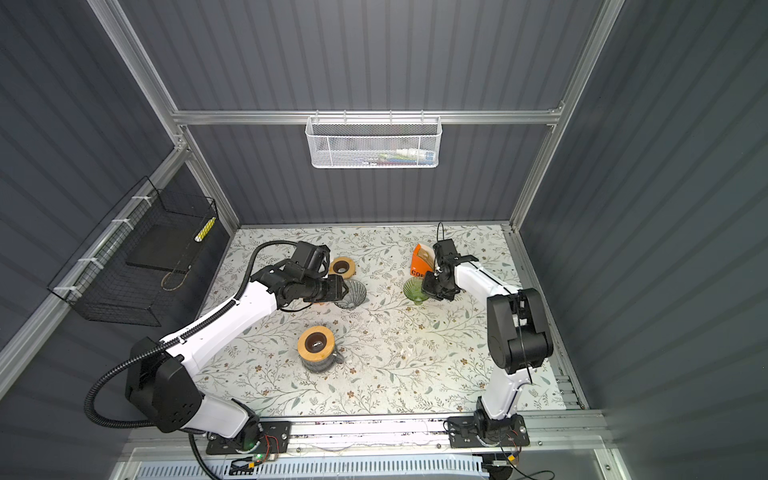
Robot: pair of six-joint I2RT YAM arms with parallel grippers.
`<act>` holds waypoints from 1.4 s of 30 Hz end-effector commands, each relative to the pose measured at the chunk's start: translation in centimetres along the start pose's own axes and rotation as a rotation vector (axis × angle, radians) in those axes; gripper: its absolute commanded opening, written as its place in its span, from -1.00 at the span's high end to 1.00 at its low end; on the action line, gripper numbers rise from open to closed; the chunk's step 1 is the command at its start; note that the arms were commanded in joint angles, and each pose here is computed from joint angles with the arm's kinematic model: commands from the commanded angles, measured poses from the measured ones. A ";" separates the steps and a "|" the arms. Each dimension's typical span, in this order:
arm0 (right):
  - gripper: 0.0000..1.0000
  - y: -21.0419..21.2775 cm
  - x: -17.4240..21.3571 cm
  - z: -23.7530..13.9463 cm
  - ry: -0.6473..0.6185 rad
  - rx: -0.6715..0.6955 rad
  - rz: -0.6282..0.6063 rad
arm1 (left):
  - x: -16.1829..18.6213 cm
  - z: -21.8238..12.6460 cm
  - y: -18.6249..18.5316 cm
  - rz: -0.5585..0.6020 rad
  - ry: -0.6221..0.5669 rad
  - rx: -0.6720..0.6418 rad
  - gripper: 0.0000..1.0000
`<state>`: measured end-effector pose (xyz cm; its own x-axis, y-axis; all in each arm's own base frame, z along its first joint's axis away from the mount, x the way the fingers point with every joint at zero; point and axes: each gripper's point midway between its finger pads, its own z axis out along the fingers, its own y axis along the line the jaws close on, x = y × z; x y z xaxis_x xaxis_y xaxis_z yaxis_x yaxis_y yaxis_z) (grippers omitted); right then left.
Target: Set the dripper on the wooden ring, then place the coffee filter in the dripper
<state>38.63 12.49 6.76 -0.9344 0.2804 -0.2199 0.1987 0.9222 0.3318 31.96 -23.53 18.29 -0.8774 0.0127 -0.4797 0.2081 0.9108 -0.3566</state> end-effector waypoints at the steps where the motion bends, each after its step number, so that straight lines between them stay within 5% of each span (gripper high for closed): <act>1: 0.89 0.2 -0.3 -0.1 0.004 -0.007 0.006 | -0.1 -1.0 0.1 -0.006 -0.023 -0.005 -0.09; 25: 1.00 3.3 1.1 -6.5 -0.034 -0.023 -0.139 | 1.9 -5.1 4.2 -0.089 -0.091 -0.167 -0.07; 42: 1.00 15.7 8.5 -14.6 -0.034 -0.247 -0.424 | 5.9 -10.6 6.9 -0.233 -0.101 -0.235 -0.09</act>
<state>30.77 23.90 21.97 -0.9065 -0.0628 -0.4174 -0.2385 0.8921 0.3837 25.59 -14.13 22.41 -0.8192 -0.2062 -0.5351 -0.0530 0.9563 -0.2874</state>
